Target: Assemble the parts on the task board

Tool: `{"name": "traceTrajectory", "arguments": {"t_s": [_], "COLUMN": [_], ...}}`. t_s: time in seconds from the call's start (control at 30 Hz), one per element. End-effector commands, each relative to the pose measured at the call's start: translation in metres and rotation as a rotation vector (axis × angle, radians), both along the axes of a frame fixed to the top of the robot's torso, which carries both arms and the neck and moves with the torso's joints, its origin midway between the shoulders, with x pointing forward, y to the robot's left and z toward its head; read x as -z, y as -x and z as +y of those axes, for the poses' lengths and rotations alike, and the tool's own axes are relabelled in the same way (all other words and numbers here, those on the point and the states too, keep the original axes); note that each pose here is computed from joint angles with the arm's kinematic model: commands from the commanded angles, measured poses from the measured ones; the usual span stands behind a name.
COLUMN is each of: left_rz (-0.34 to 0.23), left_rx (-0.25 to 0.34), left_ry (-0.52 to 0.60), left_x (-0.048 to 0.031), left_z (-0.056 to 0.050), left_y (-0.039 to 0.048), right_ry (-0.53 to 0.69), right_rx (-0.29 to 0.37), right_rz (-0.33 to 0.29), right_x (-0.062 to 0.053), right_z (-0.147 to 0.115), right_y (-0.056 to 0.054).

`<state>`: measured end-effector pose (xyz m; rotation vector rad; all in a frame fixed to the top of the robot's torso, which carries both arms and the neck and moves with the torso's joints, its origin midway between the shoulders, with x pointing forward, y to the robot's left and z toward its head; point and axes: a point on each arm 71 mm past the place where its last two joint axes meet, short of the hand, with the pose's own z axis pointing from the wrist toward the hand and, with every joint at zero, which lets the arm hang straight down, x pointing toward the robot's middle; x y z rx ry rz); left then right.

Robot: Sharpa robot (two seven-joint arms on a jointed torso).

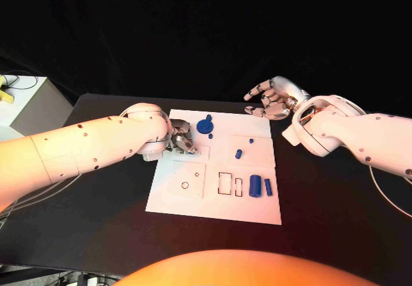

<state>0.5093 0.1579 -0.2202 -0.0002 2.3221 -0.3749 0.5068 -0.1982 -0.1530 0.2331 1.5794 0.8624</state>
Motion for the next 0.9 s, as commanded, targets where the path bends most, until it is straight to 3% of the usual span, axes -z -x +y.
{"name": "traceTrajectory", "arguments": {"t_s": [0.03,0.27,0.47,0.9], "left_rz": [0.022,0.046,0.071,0.188], "left_rx": [-0.007,-0.004,0.010,0.046], "left_ry": [0.035,0.042,0.039,0.020], "left_x": [0.0013,-0.0017,-0.0095,-0.0321], "left_z": [-0.001,0.003,0.007,0.011], "left_y": [0.0028,0.0050,0.0045,-0.0096], "right_ry": [0.010,0.012,0.012,0.013], "right_rx": [-0.017,-0.017,-0.016,-0.017], "right_rz": [0.001,0.004,0.005,0.007], "right_x": [0.001,0.001,0.002,0.003], "right_z": [0.001,0.000,0.000,0.001], "right_y": [0.001,0.001,0.000,0.000]}}
